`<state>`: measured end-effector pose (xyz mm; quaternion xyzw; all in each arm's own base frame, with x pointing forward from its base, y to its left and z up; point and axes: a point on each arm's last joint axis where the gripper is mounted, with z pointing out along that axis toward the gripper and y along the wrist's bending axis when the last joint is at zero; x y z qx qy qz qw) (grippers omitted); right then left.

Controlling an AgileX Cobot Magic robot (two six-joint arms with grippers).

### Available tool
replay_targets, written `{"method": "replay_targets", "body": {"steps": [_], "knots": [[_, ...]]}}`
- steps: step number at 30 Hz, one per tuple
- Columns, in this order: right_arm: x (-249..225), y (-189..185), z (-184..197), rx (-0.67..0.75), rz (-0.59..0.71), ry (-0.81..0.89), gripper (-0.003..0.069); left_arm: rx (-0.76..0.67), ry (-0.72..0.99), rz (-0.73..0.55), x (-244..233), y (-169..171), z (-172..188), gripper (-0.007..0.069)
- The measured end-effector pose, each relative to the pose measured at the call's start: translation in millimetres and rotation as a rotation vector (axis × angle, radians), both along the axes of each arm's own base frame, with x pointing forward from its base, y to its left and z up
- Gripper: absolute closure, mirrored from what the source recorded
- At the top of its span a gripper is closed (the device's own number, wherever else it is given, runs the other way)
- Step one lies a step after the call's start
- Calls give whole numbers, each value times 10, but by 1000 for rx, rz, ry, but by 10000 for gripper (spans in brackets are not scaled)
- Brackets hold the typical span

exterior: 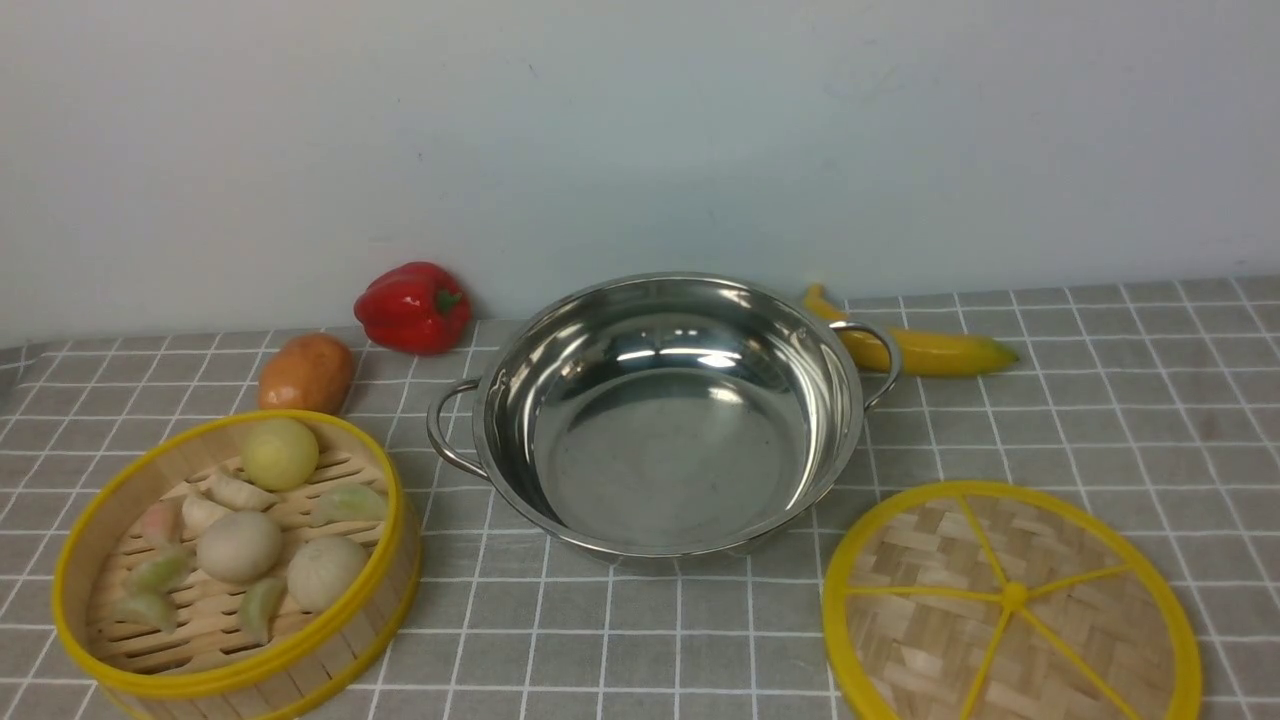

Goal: Place the steamer in the pot on the grey tablecloth, and put the lid on the steamer.
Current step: 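Grasp the rim of the steamer basket holding the buns with the left gripper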

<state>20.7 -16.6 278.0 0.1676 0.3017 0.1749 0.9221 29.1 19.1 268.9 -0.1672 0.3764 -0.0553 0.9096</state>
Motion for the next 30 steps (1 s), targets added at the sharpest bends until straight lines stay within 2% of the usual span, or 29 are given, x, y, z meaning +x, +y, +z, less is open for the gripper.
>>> {"method": "replay_targets", "body": {"steps": [2, 4, 8, 9, 12, 14, 15, 17, 18, 19, 20, 21, 22, 25, 29, 30], "knots": [[-98, 1, 208, -34, -47, -74, 417, 54, -60, 58, -79, -2, 175, 382], [-149, 14, 466, -88, -102, -72, 417, 114, -35, 135, -144, -1, 380, 382], [4, 51, 735, -180, -123, 142, 417, 170, 132, 184, -108, 3, 569, 382], [123, 77, 856, -221, -98, 283, 417, 190, 244, 172, -21, 0, 634, 382], [289, 106, 926, -257, -52, 457, 417, 160, 361, 111, 125, -2, 705, 382], [575, 147, 965, -286, 40, 730, 417, 103, 480, 60, 374, 24, 791, 382], [584, 150, 989, -288, 44, 740, 417, 81, 486, 49, 394, 28, 794, 382], [792, 178, 1000, -305, 112, 934, 417, 82, 608, 47, 677, 66, 854, 382], [806, 182, 989, -307, 122, 959, 417, 100, 623, 56, 700, 69, 844, 382], [931, 192, 986, -313, 156, 1058, 417, 136, 695, 49, 863, 75, 855, 382], [982, 196, 967, -314, 171, 1102, 417, 169, 739, 39, 963, 72, 846, 382], [993, 197, 976, -316, 173, 1108, 417, 204, 737, -27, 1002, 73, 833, 382], [1079, 200, 959, -321, 191, 1168, 417, 224, 797, 10, 1114, 53, 820, 382], [1202, 197, 943, -334, 201, 1217, 417, 294, 862, -80, 1362, -9, 738, 382], [1294, 191, 905, -335, 205, 1247, 417, 154, 919, -310, 1632, -110, 545, 382], [1298, 191, 903, -336, 205, 1248, 417, 144, 921, -325, 1644, -118, 535, 382]]}}
